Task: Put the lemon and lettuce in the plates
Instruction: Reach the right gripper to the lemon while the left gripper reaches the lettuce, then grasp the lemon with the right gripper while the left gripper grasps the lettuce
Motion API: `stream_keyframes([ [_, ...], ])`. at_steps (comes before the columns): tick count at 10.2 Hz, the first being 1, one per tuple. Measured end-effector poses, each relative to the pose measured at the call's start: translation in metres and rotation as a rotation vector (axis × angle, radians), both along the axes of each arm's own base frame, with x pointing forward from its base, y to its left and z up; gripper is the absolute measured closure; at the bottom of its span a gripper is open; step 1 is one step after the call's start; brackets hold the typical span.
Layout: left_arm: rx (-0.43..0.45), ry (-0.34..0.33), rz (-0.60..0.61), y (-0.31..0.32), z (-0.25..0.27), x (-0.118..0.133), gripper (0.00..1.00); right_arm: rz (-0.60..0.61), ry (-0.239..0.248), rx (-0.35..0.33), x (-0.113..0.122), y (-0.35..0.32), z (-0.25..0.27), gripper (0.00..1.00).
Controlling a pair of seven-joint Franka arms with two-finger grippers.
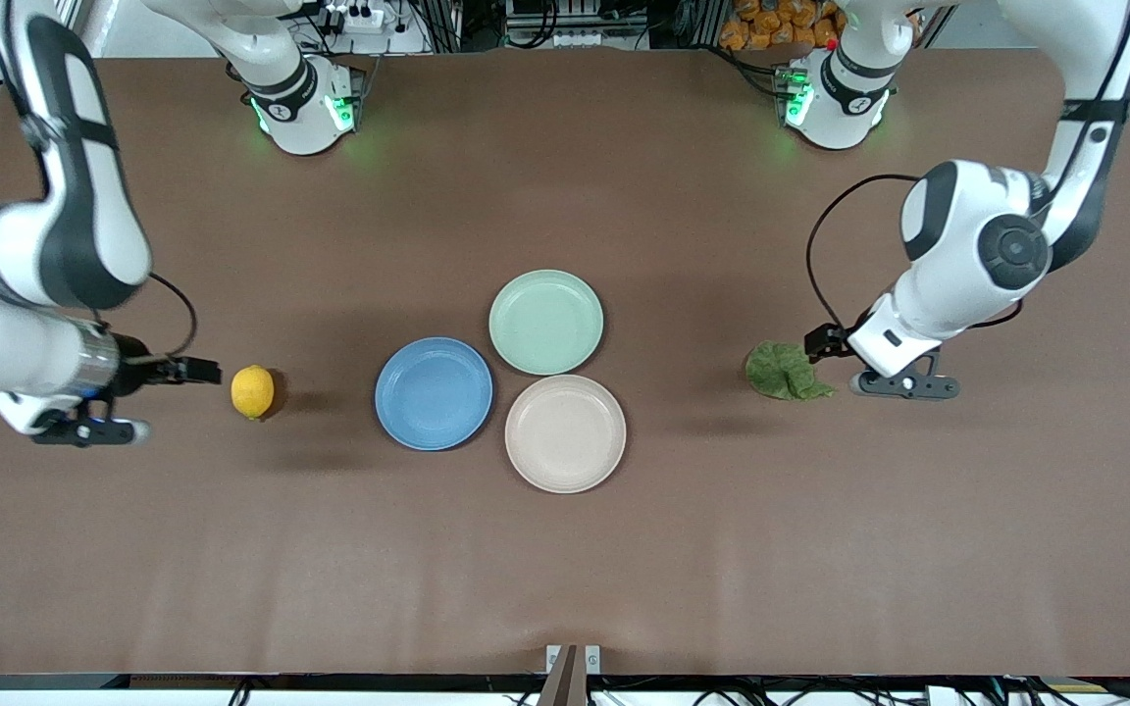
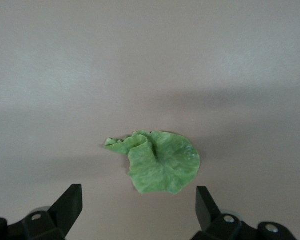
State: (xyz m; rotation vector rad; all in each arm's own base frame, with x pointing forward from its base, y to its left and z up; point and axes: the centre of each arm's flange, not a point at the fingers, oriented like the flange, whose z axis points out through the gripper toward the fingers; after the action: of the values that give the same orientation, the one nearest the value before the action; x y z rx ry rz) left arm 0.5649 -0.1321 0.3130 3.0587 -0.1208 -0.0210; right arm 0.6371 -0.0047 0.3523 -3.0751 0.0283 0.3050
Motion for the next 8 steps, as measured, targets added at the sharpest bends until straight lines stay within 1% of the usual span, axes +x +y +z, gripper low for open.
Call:
stream_keyframes([
  [1,-0.008,0.003,0.002,-0.001,-0.020,0.000,0.00,-0.001,0.021,-0.001,0.000,0.000,-0.025,0.00],
  [3,-0.026,0.008,0.000,-0.006,-0.052,0.001,0.00,-0.003,0.067,0.000,-0.004,-0.001,-0.057,0.00],
  [5,-0.036,0.005,-0.010,-0.013,-0.076,0.000,0.00,-0.005,0.064,-0.002,-0.007,-0.001,-0.083,0.00],
  [8,-0.046,0.001,-0.002,-0.016,-0.117,-0.001,0.00,-0.001,0.028,-0.005,-0.014,0.003,-0.108,0.00],
])
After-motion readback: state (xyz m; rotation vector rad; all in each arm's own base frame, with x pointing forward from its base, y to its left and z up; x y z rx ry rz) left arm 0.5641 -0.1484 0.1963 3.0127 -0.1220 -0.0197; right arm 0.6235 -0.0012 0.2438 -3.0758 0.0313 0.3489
